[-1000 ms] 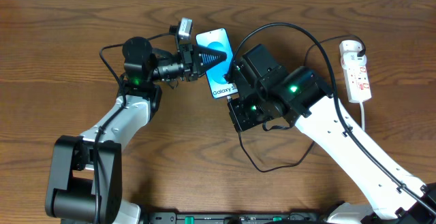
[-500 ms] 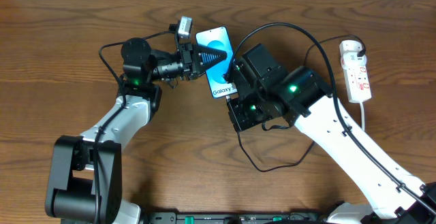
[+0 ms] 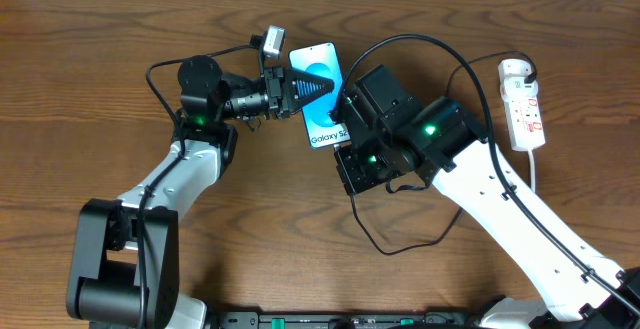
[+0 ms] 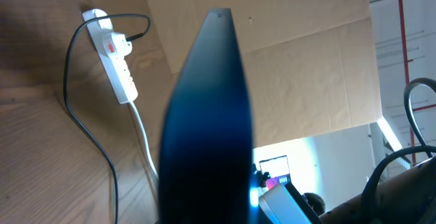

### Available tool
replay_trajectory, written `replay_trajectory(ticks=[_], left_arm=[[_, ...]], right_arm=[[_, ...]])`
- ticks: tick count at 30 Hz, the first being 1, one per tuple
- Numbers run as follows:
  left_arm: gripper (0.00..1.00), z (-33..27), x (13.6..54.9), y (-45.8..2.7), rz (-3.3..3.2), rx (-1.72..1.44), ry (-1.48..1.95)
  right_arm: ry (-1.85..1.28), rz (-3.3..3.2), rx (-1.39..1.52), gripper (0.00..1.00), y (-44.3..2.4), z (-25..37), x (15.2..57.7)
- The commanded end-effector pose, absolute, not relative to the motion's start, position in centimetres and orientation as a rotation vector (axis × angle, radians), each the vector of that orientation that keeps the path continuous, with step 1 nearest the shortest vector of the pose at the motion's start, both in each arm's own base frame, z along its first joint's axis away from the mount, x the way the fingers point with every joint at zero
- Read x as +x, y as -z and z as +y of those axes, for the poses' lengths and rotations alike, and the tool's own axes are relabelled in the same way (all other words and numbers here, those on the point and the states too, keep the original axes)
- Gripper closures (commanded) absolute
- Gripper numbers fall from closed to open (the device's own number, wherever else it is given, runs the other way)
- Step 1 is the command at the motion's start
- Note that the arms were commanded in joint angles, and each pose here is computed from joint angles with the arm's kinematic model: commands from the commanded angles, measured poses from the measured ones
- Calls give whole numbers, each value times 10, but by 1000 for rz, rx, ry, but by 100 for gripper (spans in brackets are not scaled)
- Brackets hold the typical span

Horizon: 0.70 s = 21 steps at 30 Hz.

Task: Plug charger to phone and switch on socket
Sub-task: 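Push the plug up into the phone's port with the right gripper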

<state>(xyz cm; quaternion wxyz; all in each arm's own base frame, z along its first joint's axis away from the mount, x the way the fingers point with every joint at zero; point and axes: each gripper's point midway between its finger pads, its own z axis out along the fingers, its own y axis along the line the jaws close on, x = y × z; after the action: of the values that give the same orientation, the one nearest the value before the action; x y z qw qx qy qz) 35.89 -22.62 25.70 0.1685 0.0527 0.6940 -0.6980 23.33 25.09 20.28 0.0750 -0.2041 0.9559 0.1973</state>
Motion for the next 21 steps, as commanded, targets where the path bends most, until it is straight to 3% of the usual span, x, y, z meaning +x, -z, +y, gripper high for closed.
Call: replay_trajectory(ticks=[1,21], left_arm=[[93,-226,360,-271,1922,224,1951],[93,-226,361,-271,1911,232,1936]], right_arm=[[-606,2901,-587,99,-199,250,231],[-608,2896,-587,99,-199,251,232]])
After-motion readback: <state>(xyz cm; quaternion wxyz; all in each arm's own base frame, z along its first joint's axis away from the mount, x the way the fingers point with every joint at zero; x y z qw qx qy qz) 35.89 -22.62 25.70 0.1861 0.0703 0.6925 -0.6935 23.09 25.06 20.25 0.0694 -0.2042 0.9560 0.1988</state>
